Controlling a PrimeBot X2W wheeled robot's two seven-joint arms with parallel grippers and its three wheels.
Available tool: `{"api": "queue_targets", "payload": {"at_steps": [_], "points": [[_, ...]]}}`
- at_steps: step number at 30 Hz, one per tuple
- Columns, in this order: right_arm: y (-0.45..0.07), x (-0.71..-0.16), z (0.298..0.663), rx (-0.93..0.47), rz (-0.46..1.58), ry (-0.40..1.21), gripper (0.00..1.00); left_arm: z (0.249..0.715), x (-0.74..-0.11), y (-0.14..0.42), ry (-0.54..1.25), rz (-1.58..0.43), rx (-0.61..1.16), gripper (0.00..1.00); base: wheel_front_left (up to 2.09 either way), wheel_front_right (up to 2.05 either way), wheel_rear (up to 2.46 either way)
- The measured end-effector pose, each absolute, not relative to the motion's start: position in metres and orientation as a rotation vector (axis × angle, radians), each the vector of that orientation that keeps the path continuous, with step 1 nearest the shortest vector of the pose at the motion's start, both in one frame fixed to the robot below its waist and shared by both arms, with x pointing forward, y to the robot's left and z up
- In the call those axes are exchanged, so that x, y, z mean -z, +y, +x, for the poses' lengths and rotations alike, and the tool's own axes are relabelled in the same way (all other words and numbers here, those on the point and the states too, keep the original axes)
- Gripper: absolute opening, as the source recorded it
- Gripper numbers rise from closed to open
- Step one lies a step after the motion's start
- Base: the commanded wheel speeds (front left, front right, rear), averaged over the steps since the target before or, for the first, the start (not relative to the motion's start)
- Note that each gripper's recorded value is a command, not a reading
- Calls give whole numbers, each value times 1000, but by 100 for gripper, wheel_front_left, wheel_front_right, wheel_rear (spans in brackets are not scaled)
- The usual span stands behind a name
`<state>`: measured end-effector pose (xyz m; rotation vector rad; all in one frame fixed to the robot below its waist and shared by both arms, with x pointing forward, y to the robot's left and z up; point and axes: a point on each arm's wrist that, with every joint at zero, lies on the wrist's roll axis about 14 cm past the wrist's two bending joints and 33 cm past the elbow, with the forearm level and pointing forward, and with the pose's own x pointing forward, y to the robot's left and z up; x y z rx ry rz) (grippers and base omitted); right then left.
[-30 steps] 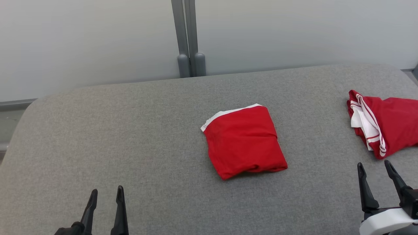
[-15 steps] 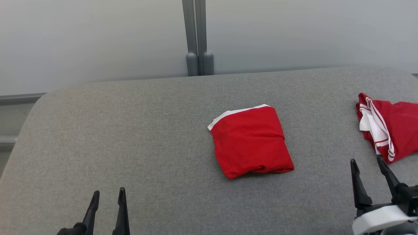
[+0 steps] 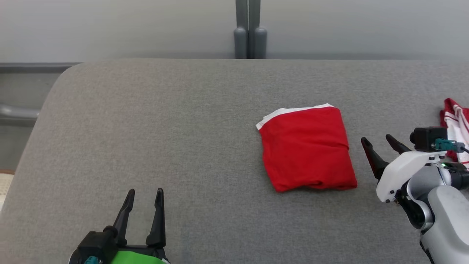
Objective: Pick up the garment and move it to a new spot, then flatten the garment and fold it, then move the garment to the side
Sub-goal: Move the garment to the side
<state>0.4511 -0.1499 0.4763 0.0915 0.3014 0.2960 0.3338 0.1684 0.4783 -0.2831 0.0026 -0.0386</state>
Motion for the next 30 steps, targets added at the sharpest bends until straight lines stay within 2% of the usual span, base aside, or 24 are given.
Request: {"api": "queue_targets", "payload": {"at_steps": [5, 11, 12, 13, 17, 20, 26, 30], "points": [[-127, -444, 470, -325, 151, 450, 100, 327, -471, 182, 24, -298, -27, 100, 0, 0, 0], [-90, -404, 472, -371, 244, 624, 100, 314, -462, 204, 52, -293, -122, 100, 0, 0, 0], [-80, -401, 472, -380, 301, 648, 72, 313, -460, 206, 57, -291, -133, 100, 0, 0, 0], [-71, -399, 472, -394, 344, 666, 0, 312, -458, 208, 64, -289, -142, 100, 0, 0, 0], [-62, -403, 477, -425, 390, 675, 0, 317, -455, 208, 76, -285, -143, 100, 0, 0, 0], [-81, -412, 485, -411, 363, 635, 0, 327, -456, 201, 75, -285, -114, 100, 0, 0, 0], [-176, -468, 517, -287, 227, 493, 0, 359, -457, 173, 70, -274, 5, 100, 0, 0, 0], [-255, -494, 528, -140, 137, 487, 0, 385, -458, 153, 61, -270, 82, 100, 0, 0, 0]]}}
